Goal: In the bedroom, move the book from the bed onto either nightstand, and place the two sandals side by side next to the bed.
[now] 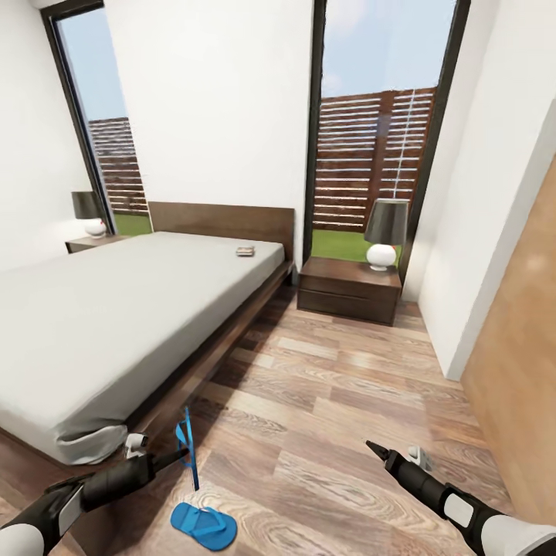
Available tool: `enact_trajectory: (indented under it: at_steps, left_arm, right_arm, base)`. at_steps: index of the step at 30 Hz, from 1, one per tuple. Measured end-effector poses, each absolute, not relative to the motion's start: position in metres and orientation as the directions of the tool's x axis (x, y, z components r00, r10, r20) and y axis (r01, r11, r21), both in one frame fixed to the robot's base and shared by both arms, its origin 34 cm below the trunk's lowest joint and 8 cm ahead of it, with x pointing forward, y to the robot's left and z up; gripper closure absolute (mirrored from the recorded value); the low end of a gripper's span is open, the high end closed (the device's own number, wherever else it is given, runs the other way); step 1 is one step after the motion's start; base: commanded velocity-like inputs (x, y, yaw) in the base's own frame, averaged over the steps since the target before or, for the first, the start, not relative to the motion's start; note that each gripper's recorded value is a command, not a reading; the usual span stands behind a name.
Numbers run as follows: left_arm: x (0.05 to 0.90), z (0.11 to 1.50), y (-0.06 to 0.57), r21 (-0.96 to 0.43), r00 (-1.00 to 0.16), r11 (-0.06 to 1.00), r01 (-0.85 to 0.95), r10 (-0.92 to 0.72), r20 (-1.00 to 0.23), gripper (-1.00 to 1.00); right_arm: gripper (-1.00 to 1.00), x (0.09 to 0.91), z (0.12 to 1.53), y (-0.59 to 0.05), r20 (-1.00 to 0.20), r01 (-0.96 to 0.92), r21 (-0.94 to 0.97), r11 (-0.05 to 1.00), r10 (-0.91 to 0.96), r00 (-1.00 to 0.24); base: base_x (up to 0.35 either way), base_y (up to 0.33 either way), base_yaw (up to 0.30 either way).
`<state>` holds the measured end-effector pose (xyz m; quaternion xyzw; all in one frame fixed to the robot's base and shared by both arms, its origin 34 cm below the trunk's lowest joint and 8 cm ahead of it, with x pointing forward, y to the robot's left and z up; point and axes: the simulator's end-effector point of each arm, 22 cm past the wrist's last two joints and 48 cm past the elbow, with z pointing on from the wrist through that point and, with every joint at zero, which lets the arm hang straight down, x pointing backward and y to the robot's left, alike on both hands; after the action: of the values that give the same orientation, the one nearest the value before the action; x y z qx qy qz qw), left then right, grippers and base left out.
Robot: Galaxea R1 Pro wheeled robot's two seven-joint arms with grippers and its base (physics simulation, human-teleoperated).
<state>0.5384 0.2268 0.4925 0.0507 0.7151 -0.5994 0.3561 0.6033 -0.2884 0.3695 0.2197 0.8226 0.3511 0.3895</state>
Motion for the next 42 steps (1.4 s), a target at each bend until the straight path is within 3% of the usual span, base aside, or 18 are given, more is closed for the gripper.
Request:
enact_trajectory:
  at_steps: [19, 42]
  left_arm:
    - [0.5385, 0.4927, 0.2270, -0.821, -0.741, 0.277, 0.500, -0.354, -0.571, 1.00]
    - [0.5384, 0.4927, 0.2271, -0.821, -0.741, 0.277, 0.500, -0.354, -0.571, 1.00]
  right_arm:
    - [-1.00, 0.6032, 0.3695, -0.2884, -0.487, 0.088, 0.749, 0.657, 0.635, -0.600]
    - [-1.00, 0.6032, 0.3694, -0.2884, -0.487, 0.088, 0.749, 0.657, 0.635, -0.600]
  base:
    - [0.000, 0.007, -0.270]
    - [0.000, 0.099, -0.259]
